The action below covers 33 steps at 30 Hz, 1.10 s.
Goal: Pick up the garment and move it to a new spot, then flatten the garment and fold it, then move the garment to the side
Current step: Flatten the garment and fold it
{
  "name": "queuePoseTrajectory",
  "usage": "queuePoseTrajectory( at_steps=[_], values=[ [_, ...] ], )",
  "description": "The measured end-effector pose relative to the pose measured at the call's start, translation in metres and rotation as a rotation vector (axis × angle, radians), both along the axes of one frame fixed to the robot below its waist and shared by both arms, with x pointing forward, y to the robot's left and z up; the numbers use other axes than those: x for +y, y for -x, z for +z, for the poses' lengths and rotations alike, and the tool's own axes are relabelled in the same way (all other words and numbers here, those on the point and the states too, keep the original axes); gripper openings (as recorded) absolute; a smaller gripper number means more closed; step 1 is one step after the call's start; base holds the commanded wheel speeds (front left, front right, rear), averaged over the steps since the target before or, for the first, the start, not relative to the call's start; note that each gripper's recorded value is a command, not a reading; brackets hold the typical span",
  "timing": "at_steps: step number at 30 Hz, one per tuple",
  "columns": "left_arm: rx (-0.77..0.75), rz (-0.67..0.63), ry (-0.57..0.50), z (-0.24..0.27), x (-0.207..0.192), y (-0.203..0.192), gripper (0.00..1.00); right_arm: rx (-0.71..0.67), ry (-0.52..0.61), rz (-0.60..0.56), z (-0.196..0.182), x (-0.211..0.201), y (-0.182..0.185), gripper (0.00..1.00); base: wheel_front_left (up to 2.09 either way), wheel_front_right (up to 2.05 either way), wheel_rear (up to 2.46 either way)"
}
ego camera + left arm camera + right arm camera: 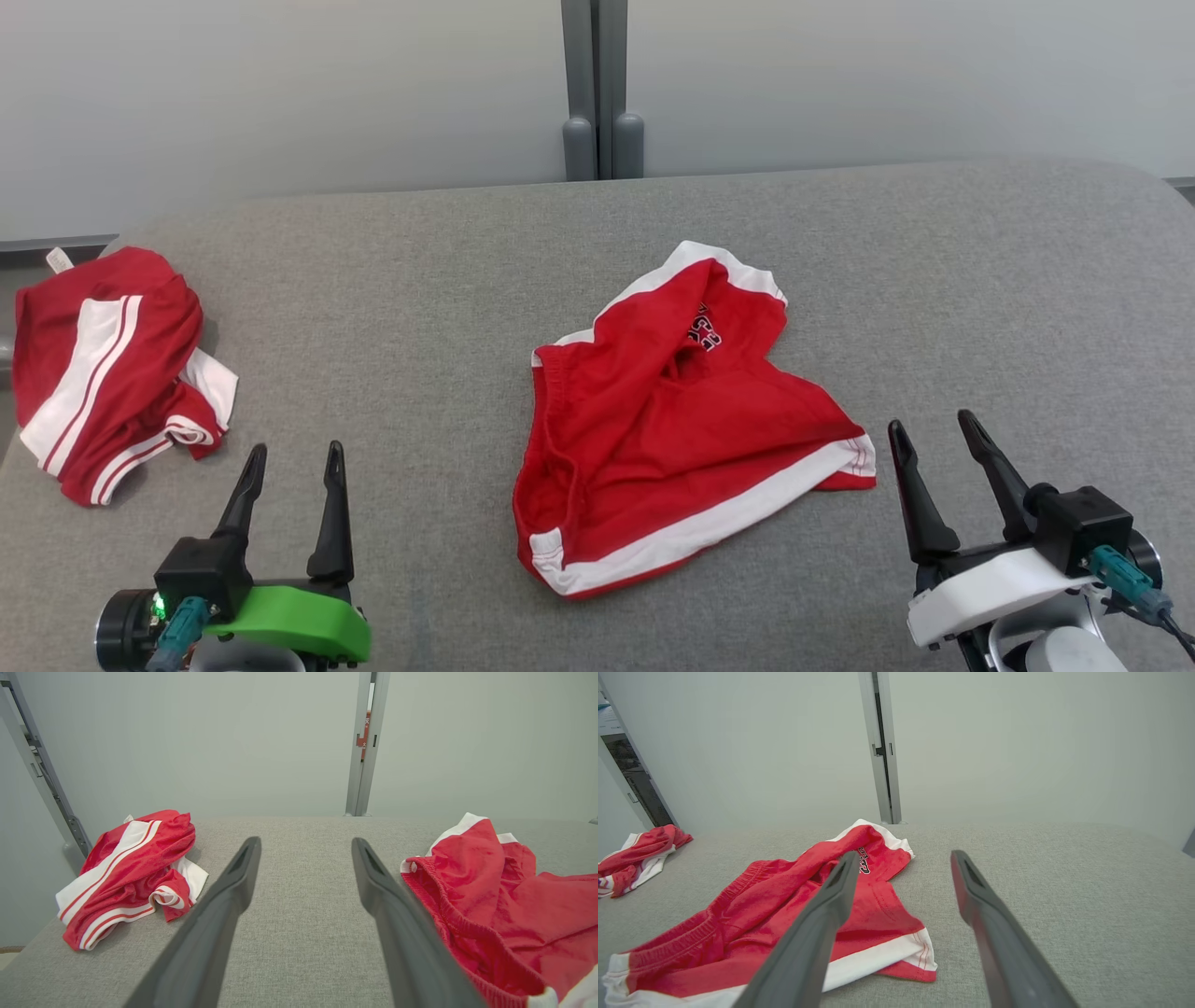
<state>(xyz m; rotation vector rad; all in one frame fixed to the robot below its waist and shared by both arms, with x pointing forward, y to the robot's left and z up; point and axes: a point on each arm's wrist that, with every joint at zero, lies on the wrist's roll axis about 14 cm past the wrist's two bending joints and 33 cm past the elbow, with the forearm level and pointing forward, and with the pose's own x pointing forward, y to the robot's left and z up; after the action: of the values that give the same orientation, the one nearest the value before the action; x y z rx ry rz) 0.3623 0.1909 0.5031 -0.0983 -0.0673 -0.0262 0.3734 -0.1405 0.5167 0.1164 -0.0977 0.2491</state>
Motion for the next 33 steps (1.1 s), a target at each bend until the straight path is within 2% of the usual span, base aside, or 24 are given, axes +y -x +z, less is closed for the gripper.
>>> queuePoseTrajectory(
  at_steps=[28,33],
  values=[
    [0.018,0.026,-0.025,-0.005,0.010,0.009,1.00,0.012,-0.013,-0.020,-0.005,0.000,0.010,1.00,0.00,0.00,0.00],
    [0.026,-0.004,-0.033,-0.007,0.003,0.009,1.00,0.025,-0.010,-0.022,-0.009,-0.001,0.010,1.00,0.00,0.00,0.00]
  ],
)
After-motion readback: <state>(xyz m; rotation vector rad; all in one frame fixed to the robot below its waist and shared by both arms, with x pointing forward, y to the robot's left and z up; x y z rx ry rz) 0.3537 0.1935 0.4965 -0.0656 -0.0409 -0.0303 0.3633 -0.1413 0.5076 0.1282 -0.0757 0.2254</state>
